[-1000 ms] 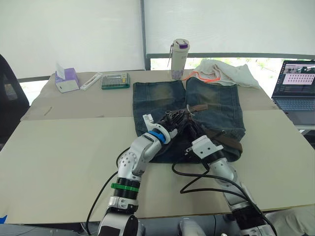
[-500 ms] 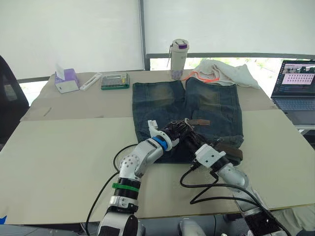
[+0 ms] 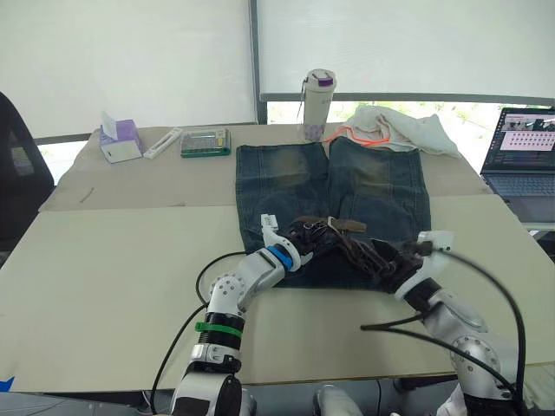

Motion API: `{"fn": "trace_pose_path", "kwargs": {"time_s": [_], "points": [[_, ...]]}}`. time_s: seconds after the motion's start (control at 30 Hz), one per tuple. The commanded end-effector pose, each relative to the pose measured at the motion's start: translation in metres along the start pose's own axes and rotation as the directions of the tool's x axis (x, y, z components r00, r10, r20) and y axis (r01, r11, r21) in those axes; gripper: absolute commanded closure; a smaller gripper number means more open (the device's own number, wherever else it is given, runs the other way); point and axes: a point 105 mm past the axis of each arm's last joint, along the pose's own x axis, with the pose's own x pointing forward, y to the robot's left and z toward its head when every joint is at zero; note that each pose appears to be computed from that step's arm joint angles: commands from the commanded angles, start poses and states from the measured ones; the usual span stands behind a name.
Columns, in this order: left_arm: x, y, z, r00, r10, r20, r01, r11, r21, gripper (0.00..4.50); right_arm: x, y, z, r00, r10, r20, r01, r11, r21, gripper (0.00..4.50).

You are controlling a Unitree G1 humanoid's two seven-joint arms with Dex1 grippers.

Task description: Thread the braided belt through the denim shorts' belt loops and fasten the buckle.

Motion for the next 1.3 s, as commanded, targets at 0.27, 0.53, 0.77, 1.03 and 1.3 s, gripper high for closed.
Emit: {"fn": "trace_pose_path", "kwargs": {"time_s": [0.27, 0.53, 0.77, 1.03, 1.3], "points": [[0.02, -0.037, -0.015, 0.993, -0.109, -0.054, 0.111, 0.994, 0.021, 4.5, 0.014, 0.007, 0.019, 0.997, -0.078, 0.026, 0.064, 0.939, 0.337, 1.8], [0.019, -0.038, -0.014, 0.992, -0.115, -0.052, 0.117, 0.993, 0.024, 4.5, 0.016, 0.005, 0.019, 0.995, -0.1, 0.01, 0.09, 0.934, 0.345, 4.45], [0.018, -0.039, -0.015, 0.99, -0.127, -0.06, 0.129, 0.991, 0.028, 4.15, 0.017, 0.007, 0.019, 0.996, -0.094, 0.009, 0.085, 0.93, 0.358, 4.48], [0.018, -0.037, -0.015, 0.991, -0.12, -0.068, 0.122, 0.992, 0.037, 1.46, 0.019, 0.014, 0.011, 0.997, -0.07, -0.029, 0.076, 0.929, 0.363, 4.18], [0.019, -0.036, -0.016, 0.99, -0.117, -0.073, 0.12, 0.992, 0.041, 0.07, 0.024, 0.017, 0.012, 0.998, -0.067, -0.02, 0.07, 0.911, 0.406, 2.85]]}}
